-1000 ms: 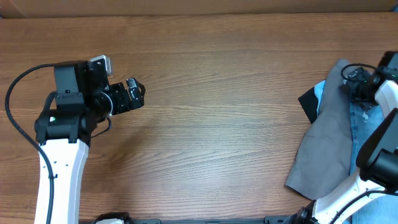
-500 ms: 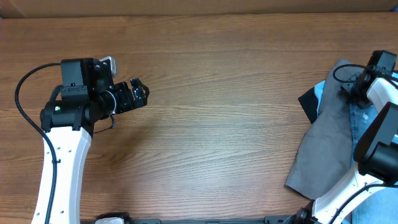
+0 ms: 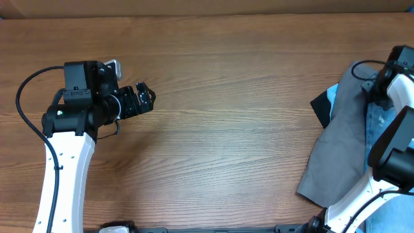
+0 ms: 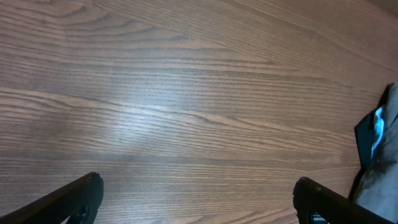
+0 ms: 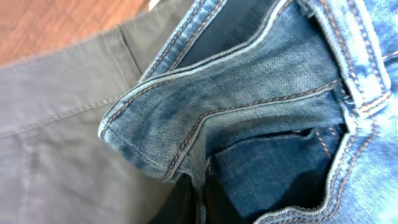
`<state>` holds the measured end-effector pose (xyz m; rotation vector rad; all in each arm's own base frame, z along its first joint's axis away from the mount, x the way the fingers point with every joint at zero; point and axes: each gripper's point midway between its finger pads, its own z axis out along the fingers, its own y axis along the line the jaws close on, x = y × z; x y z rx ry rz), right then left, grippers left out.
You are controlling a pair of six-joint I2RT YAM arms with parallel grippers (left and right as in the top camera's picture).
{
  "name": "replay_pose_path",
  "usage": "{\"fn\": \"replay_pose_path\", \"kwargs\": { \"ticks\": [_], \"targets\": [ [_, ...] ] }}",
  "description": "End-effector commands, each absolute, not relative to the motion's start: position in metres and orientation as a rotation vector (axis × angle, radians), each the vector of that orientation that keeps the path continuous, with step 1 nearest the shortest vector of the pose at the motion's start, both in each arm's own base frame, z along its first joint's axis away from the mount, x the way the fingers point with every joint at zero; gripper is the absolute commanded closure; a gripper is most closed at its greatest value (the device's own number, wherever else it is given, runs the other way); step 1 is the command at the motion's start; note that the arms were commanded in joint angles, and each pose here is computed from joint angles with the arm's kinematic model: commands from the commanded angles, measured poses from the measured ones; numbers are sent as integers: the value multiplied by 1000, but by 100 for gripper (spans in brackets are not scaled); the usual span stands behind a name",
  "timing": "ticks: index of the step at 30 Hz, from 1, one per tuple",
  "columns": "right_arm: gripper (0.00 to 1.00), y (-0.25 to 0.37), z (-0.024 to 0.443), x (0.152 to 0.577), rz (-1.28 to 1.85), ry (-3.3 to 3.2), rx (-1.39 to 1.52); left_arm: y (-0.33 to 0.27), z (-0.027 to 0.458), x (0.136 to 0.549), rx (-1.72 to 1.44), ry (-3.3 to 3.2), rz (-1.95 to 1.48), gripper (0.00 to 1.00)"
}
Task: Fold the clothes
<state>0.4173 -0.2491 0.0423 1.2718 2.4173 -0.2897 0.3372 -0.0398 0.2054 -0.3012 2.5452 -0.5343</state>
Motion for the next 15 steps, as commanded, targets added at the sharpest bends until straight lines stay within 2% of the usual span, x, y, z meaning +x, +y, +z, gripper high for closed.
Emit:
{"fn": "replay_pose_path", "kwargs": {
  "ticks": [1, 9, 15],
  "targets": [
    [96, -248, 69, 442, -182, 2376, 1230, -44, 215, 341, -291, 2524, -561, 0],
    [96, -244, 102, 448, -124, 2369, 1173, -44, 215, 341, -292, 2526, -561, 0],
    [96, -250, 199, 444, -141, 2241, 1096, -44, 214, 339, -293, 2533, -561, 0]
  ]
}}
